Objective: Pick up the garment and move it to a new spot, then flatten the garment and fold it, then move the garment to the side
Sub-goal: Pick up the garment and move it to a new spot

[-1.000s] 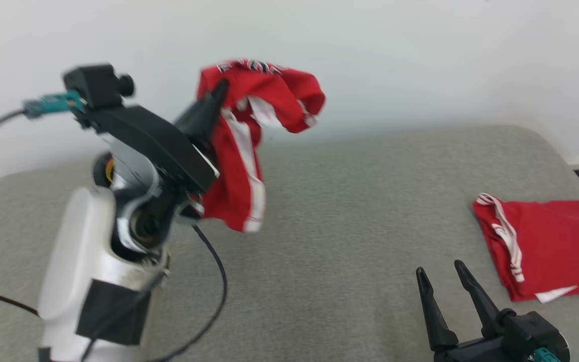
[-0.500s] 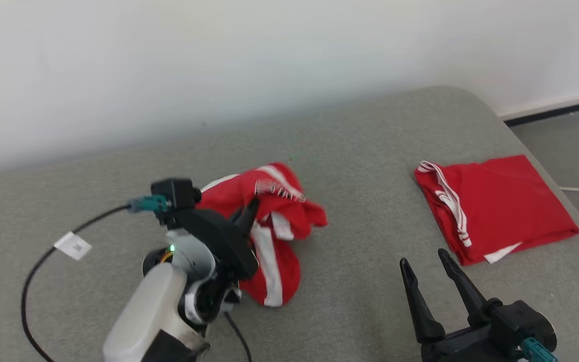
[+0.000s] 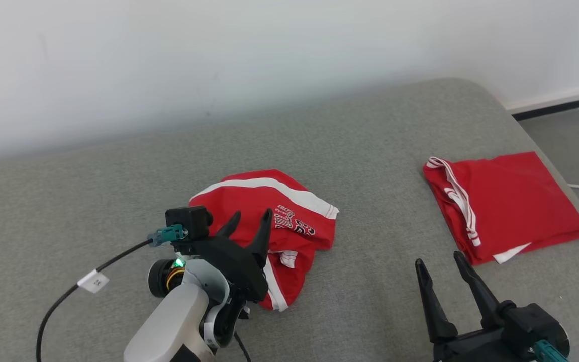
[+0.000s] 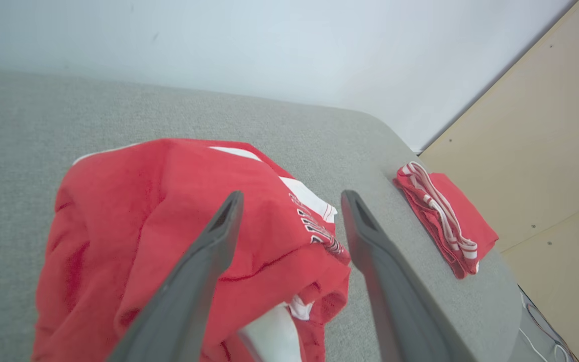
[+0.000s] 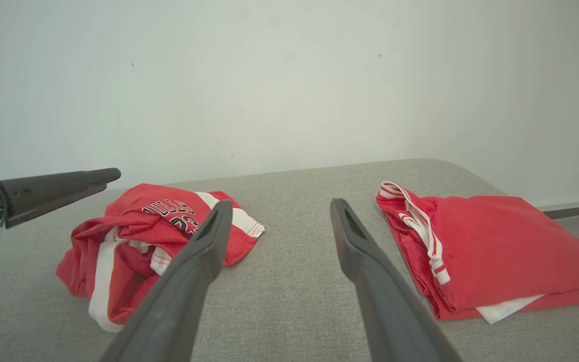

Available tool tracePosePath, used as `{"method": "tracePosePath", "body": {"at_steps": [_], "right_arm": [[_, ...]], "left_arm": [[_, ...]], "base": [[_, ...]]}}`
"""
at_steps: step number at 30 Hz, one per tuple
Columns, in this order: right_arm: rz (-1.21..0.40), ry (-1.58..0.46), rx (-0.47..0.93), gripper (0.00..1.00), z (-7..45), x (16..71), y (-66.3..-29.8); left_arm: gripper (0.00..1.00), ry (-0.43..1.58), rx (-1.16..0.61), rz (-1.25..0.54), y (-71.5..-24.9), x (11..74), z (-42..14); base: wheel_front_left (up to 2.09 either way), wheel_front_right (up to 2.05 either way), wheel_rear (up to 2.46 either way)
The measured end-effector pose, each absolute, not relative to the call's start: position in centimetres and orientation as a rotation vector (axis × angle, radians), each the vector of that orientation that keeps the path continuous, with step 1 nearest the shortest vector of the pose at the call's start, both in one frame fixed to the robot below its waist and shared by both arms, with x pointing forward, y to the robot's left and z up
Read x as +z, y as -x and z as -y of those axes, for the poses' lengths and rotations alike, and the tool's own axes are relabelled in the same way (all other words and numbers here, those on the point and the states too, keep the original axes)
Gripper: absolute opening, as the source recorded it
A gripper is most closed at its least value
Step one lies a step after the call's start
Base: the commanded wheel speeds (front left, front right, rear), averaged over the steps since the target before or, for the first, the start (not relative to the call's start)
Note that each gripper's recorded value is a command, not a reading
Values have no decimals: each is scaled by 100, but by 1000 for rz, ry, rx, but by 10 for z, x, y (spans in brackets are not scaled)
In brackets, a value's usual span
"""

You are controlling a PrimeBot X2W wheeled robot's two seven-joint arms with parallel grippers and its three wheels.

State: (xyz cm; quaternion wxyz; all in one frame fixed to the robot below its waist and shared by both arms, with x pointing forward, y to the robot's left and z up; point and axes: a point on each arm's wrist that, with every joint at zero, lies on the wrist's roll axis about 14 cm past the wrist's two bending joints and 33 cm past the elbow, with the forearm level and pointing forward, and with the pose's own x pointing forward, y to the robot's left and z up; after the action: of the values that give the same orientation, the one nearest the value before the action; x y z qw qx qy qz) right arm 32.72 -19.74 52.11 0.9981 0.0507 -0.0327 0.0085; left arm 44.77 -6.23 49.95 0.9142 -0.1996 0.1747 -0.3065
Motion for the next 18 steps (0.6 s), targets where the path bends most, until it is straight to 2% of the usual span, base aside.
{"method": "tracePosePath", "body": {"at_steps": [6,13,18], "right_arm": [[88,-94,21,100,199,527,-329],[101,-100,19,100,199,527,-327],[92,-106,45,100,190,522,-331]], "left_arm": [[100,391,-586,-83,-450,542,35],[100,422,-386,46,-421,544,-41],[100,386,-273,74,-396,532,-86]], "base": [[0,0,0],[0,0,0],[0,0,0]]}}
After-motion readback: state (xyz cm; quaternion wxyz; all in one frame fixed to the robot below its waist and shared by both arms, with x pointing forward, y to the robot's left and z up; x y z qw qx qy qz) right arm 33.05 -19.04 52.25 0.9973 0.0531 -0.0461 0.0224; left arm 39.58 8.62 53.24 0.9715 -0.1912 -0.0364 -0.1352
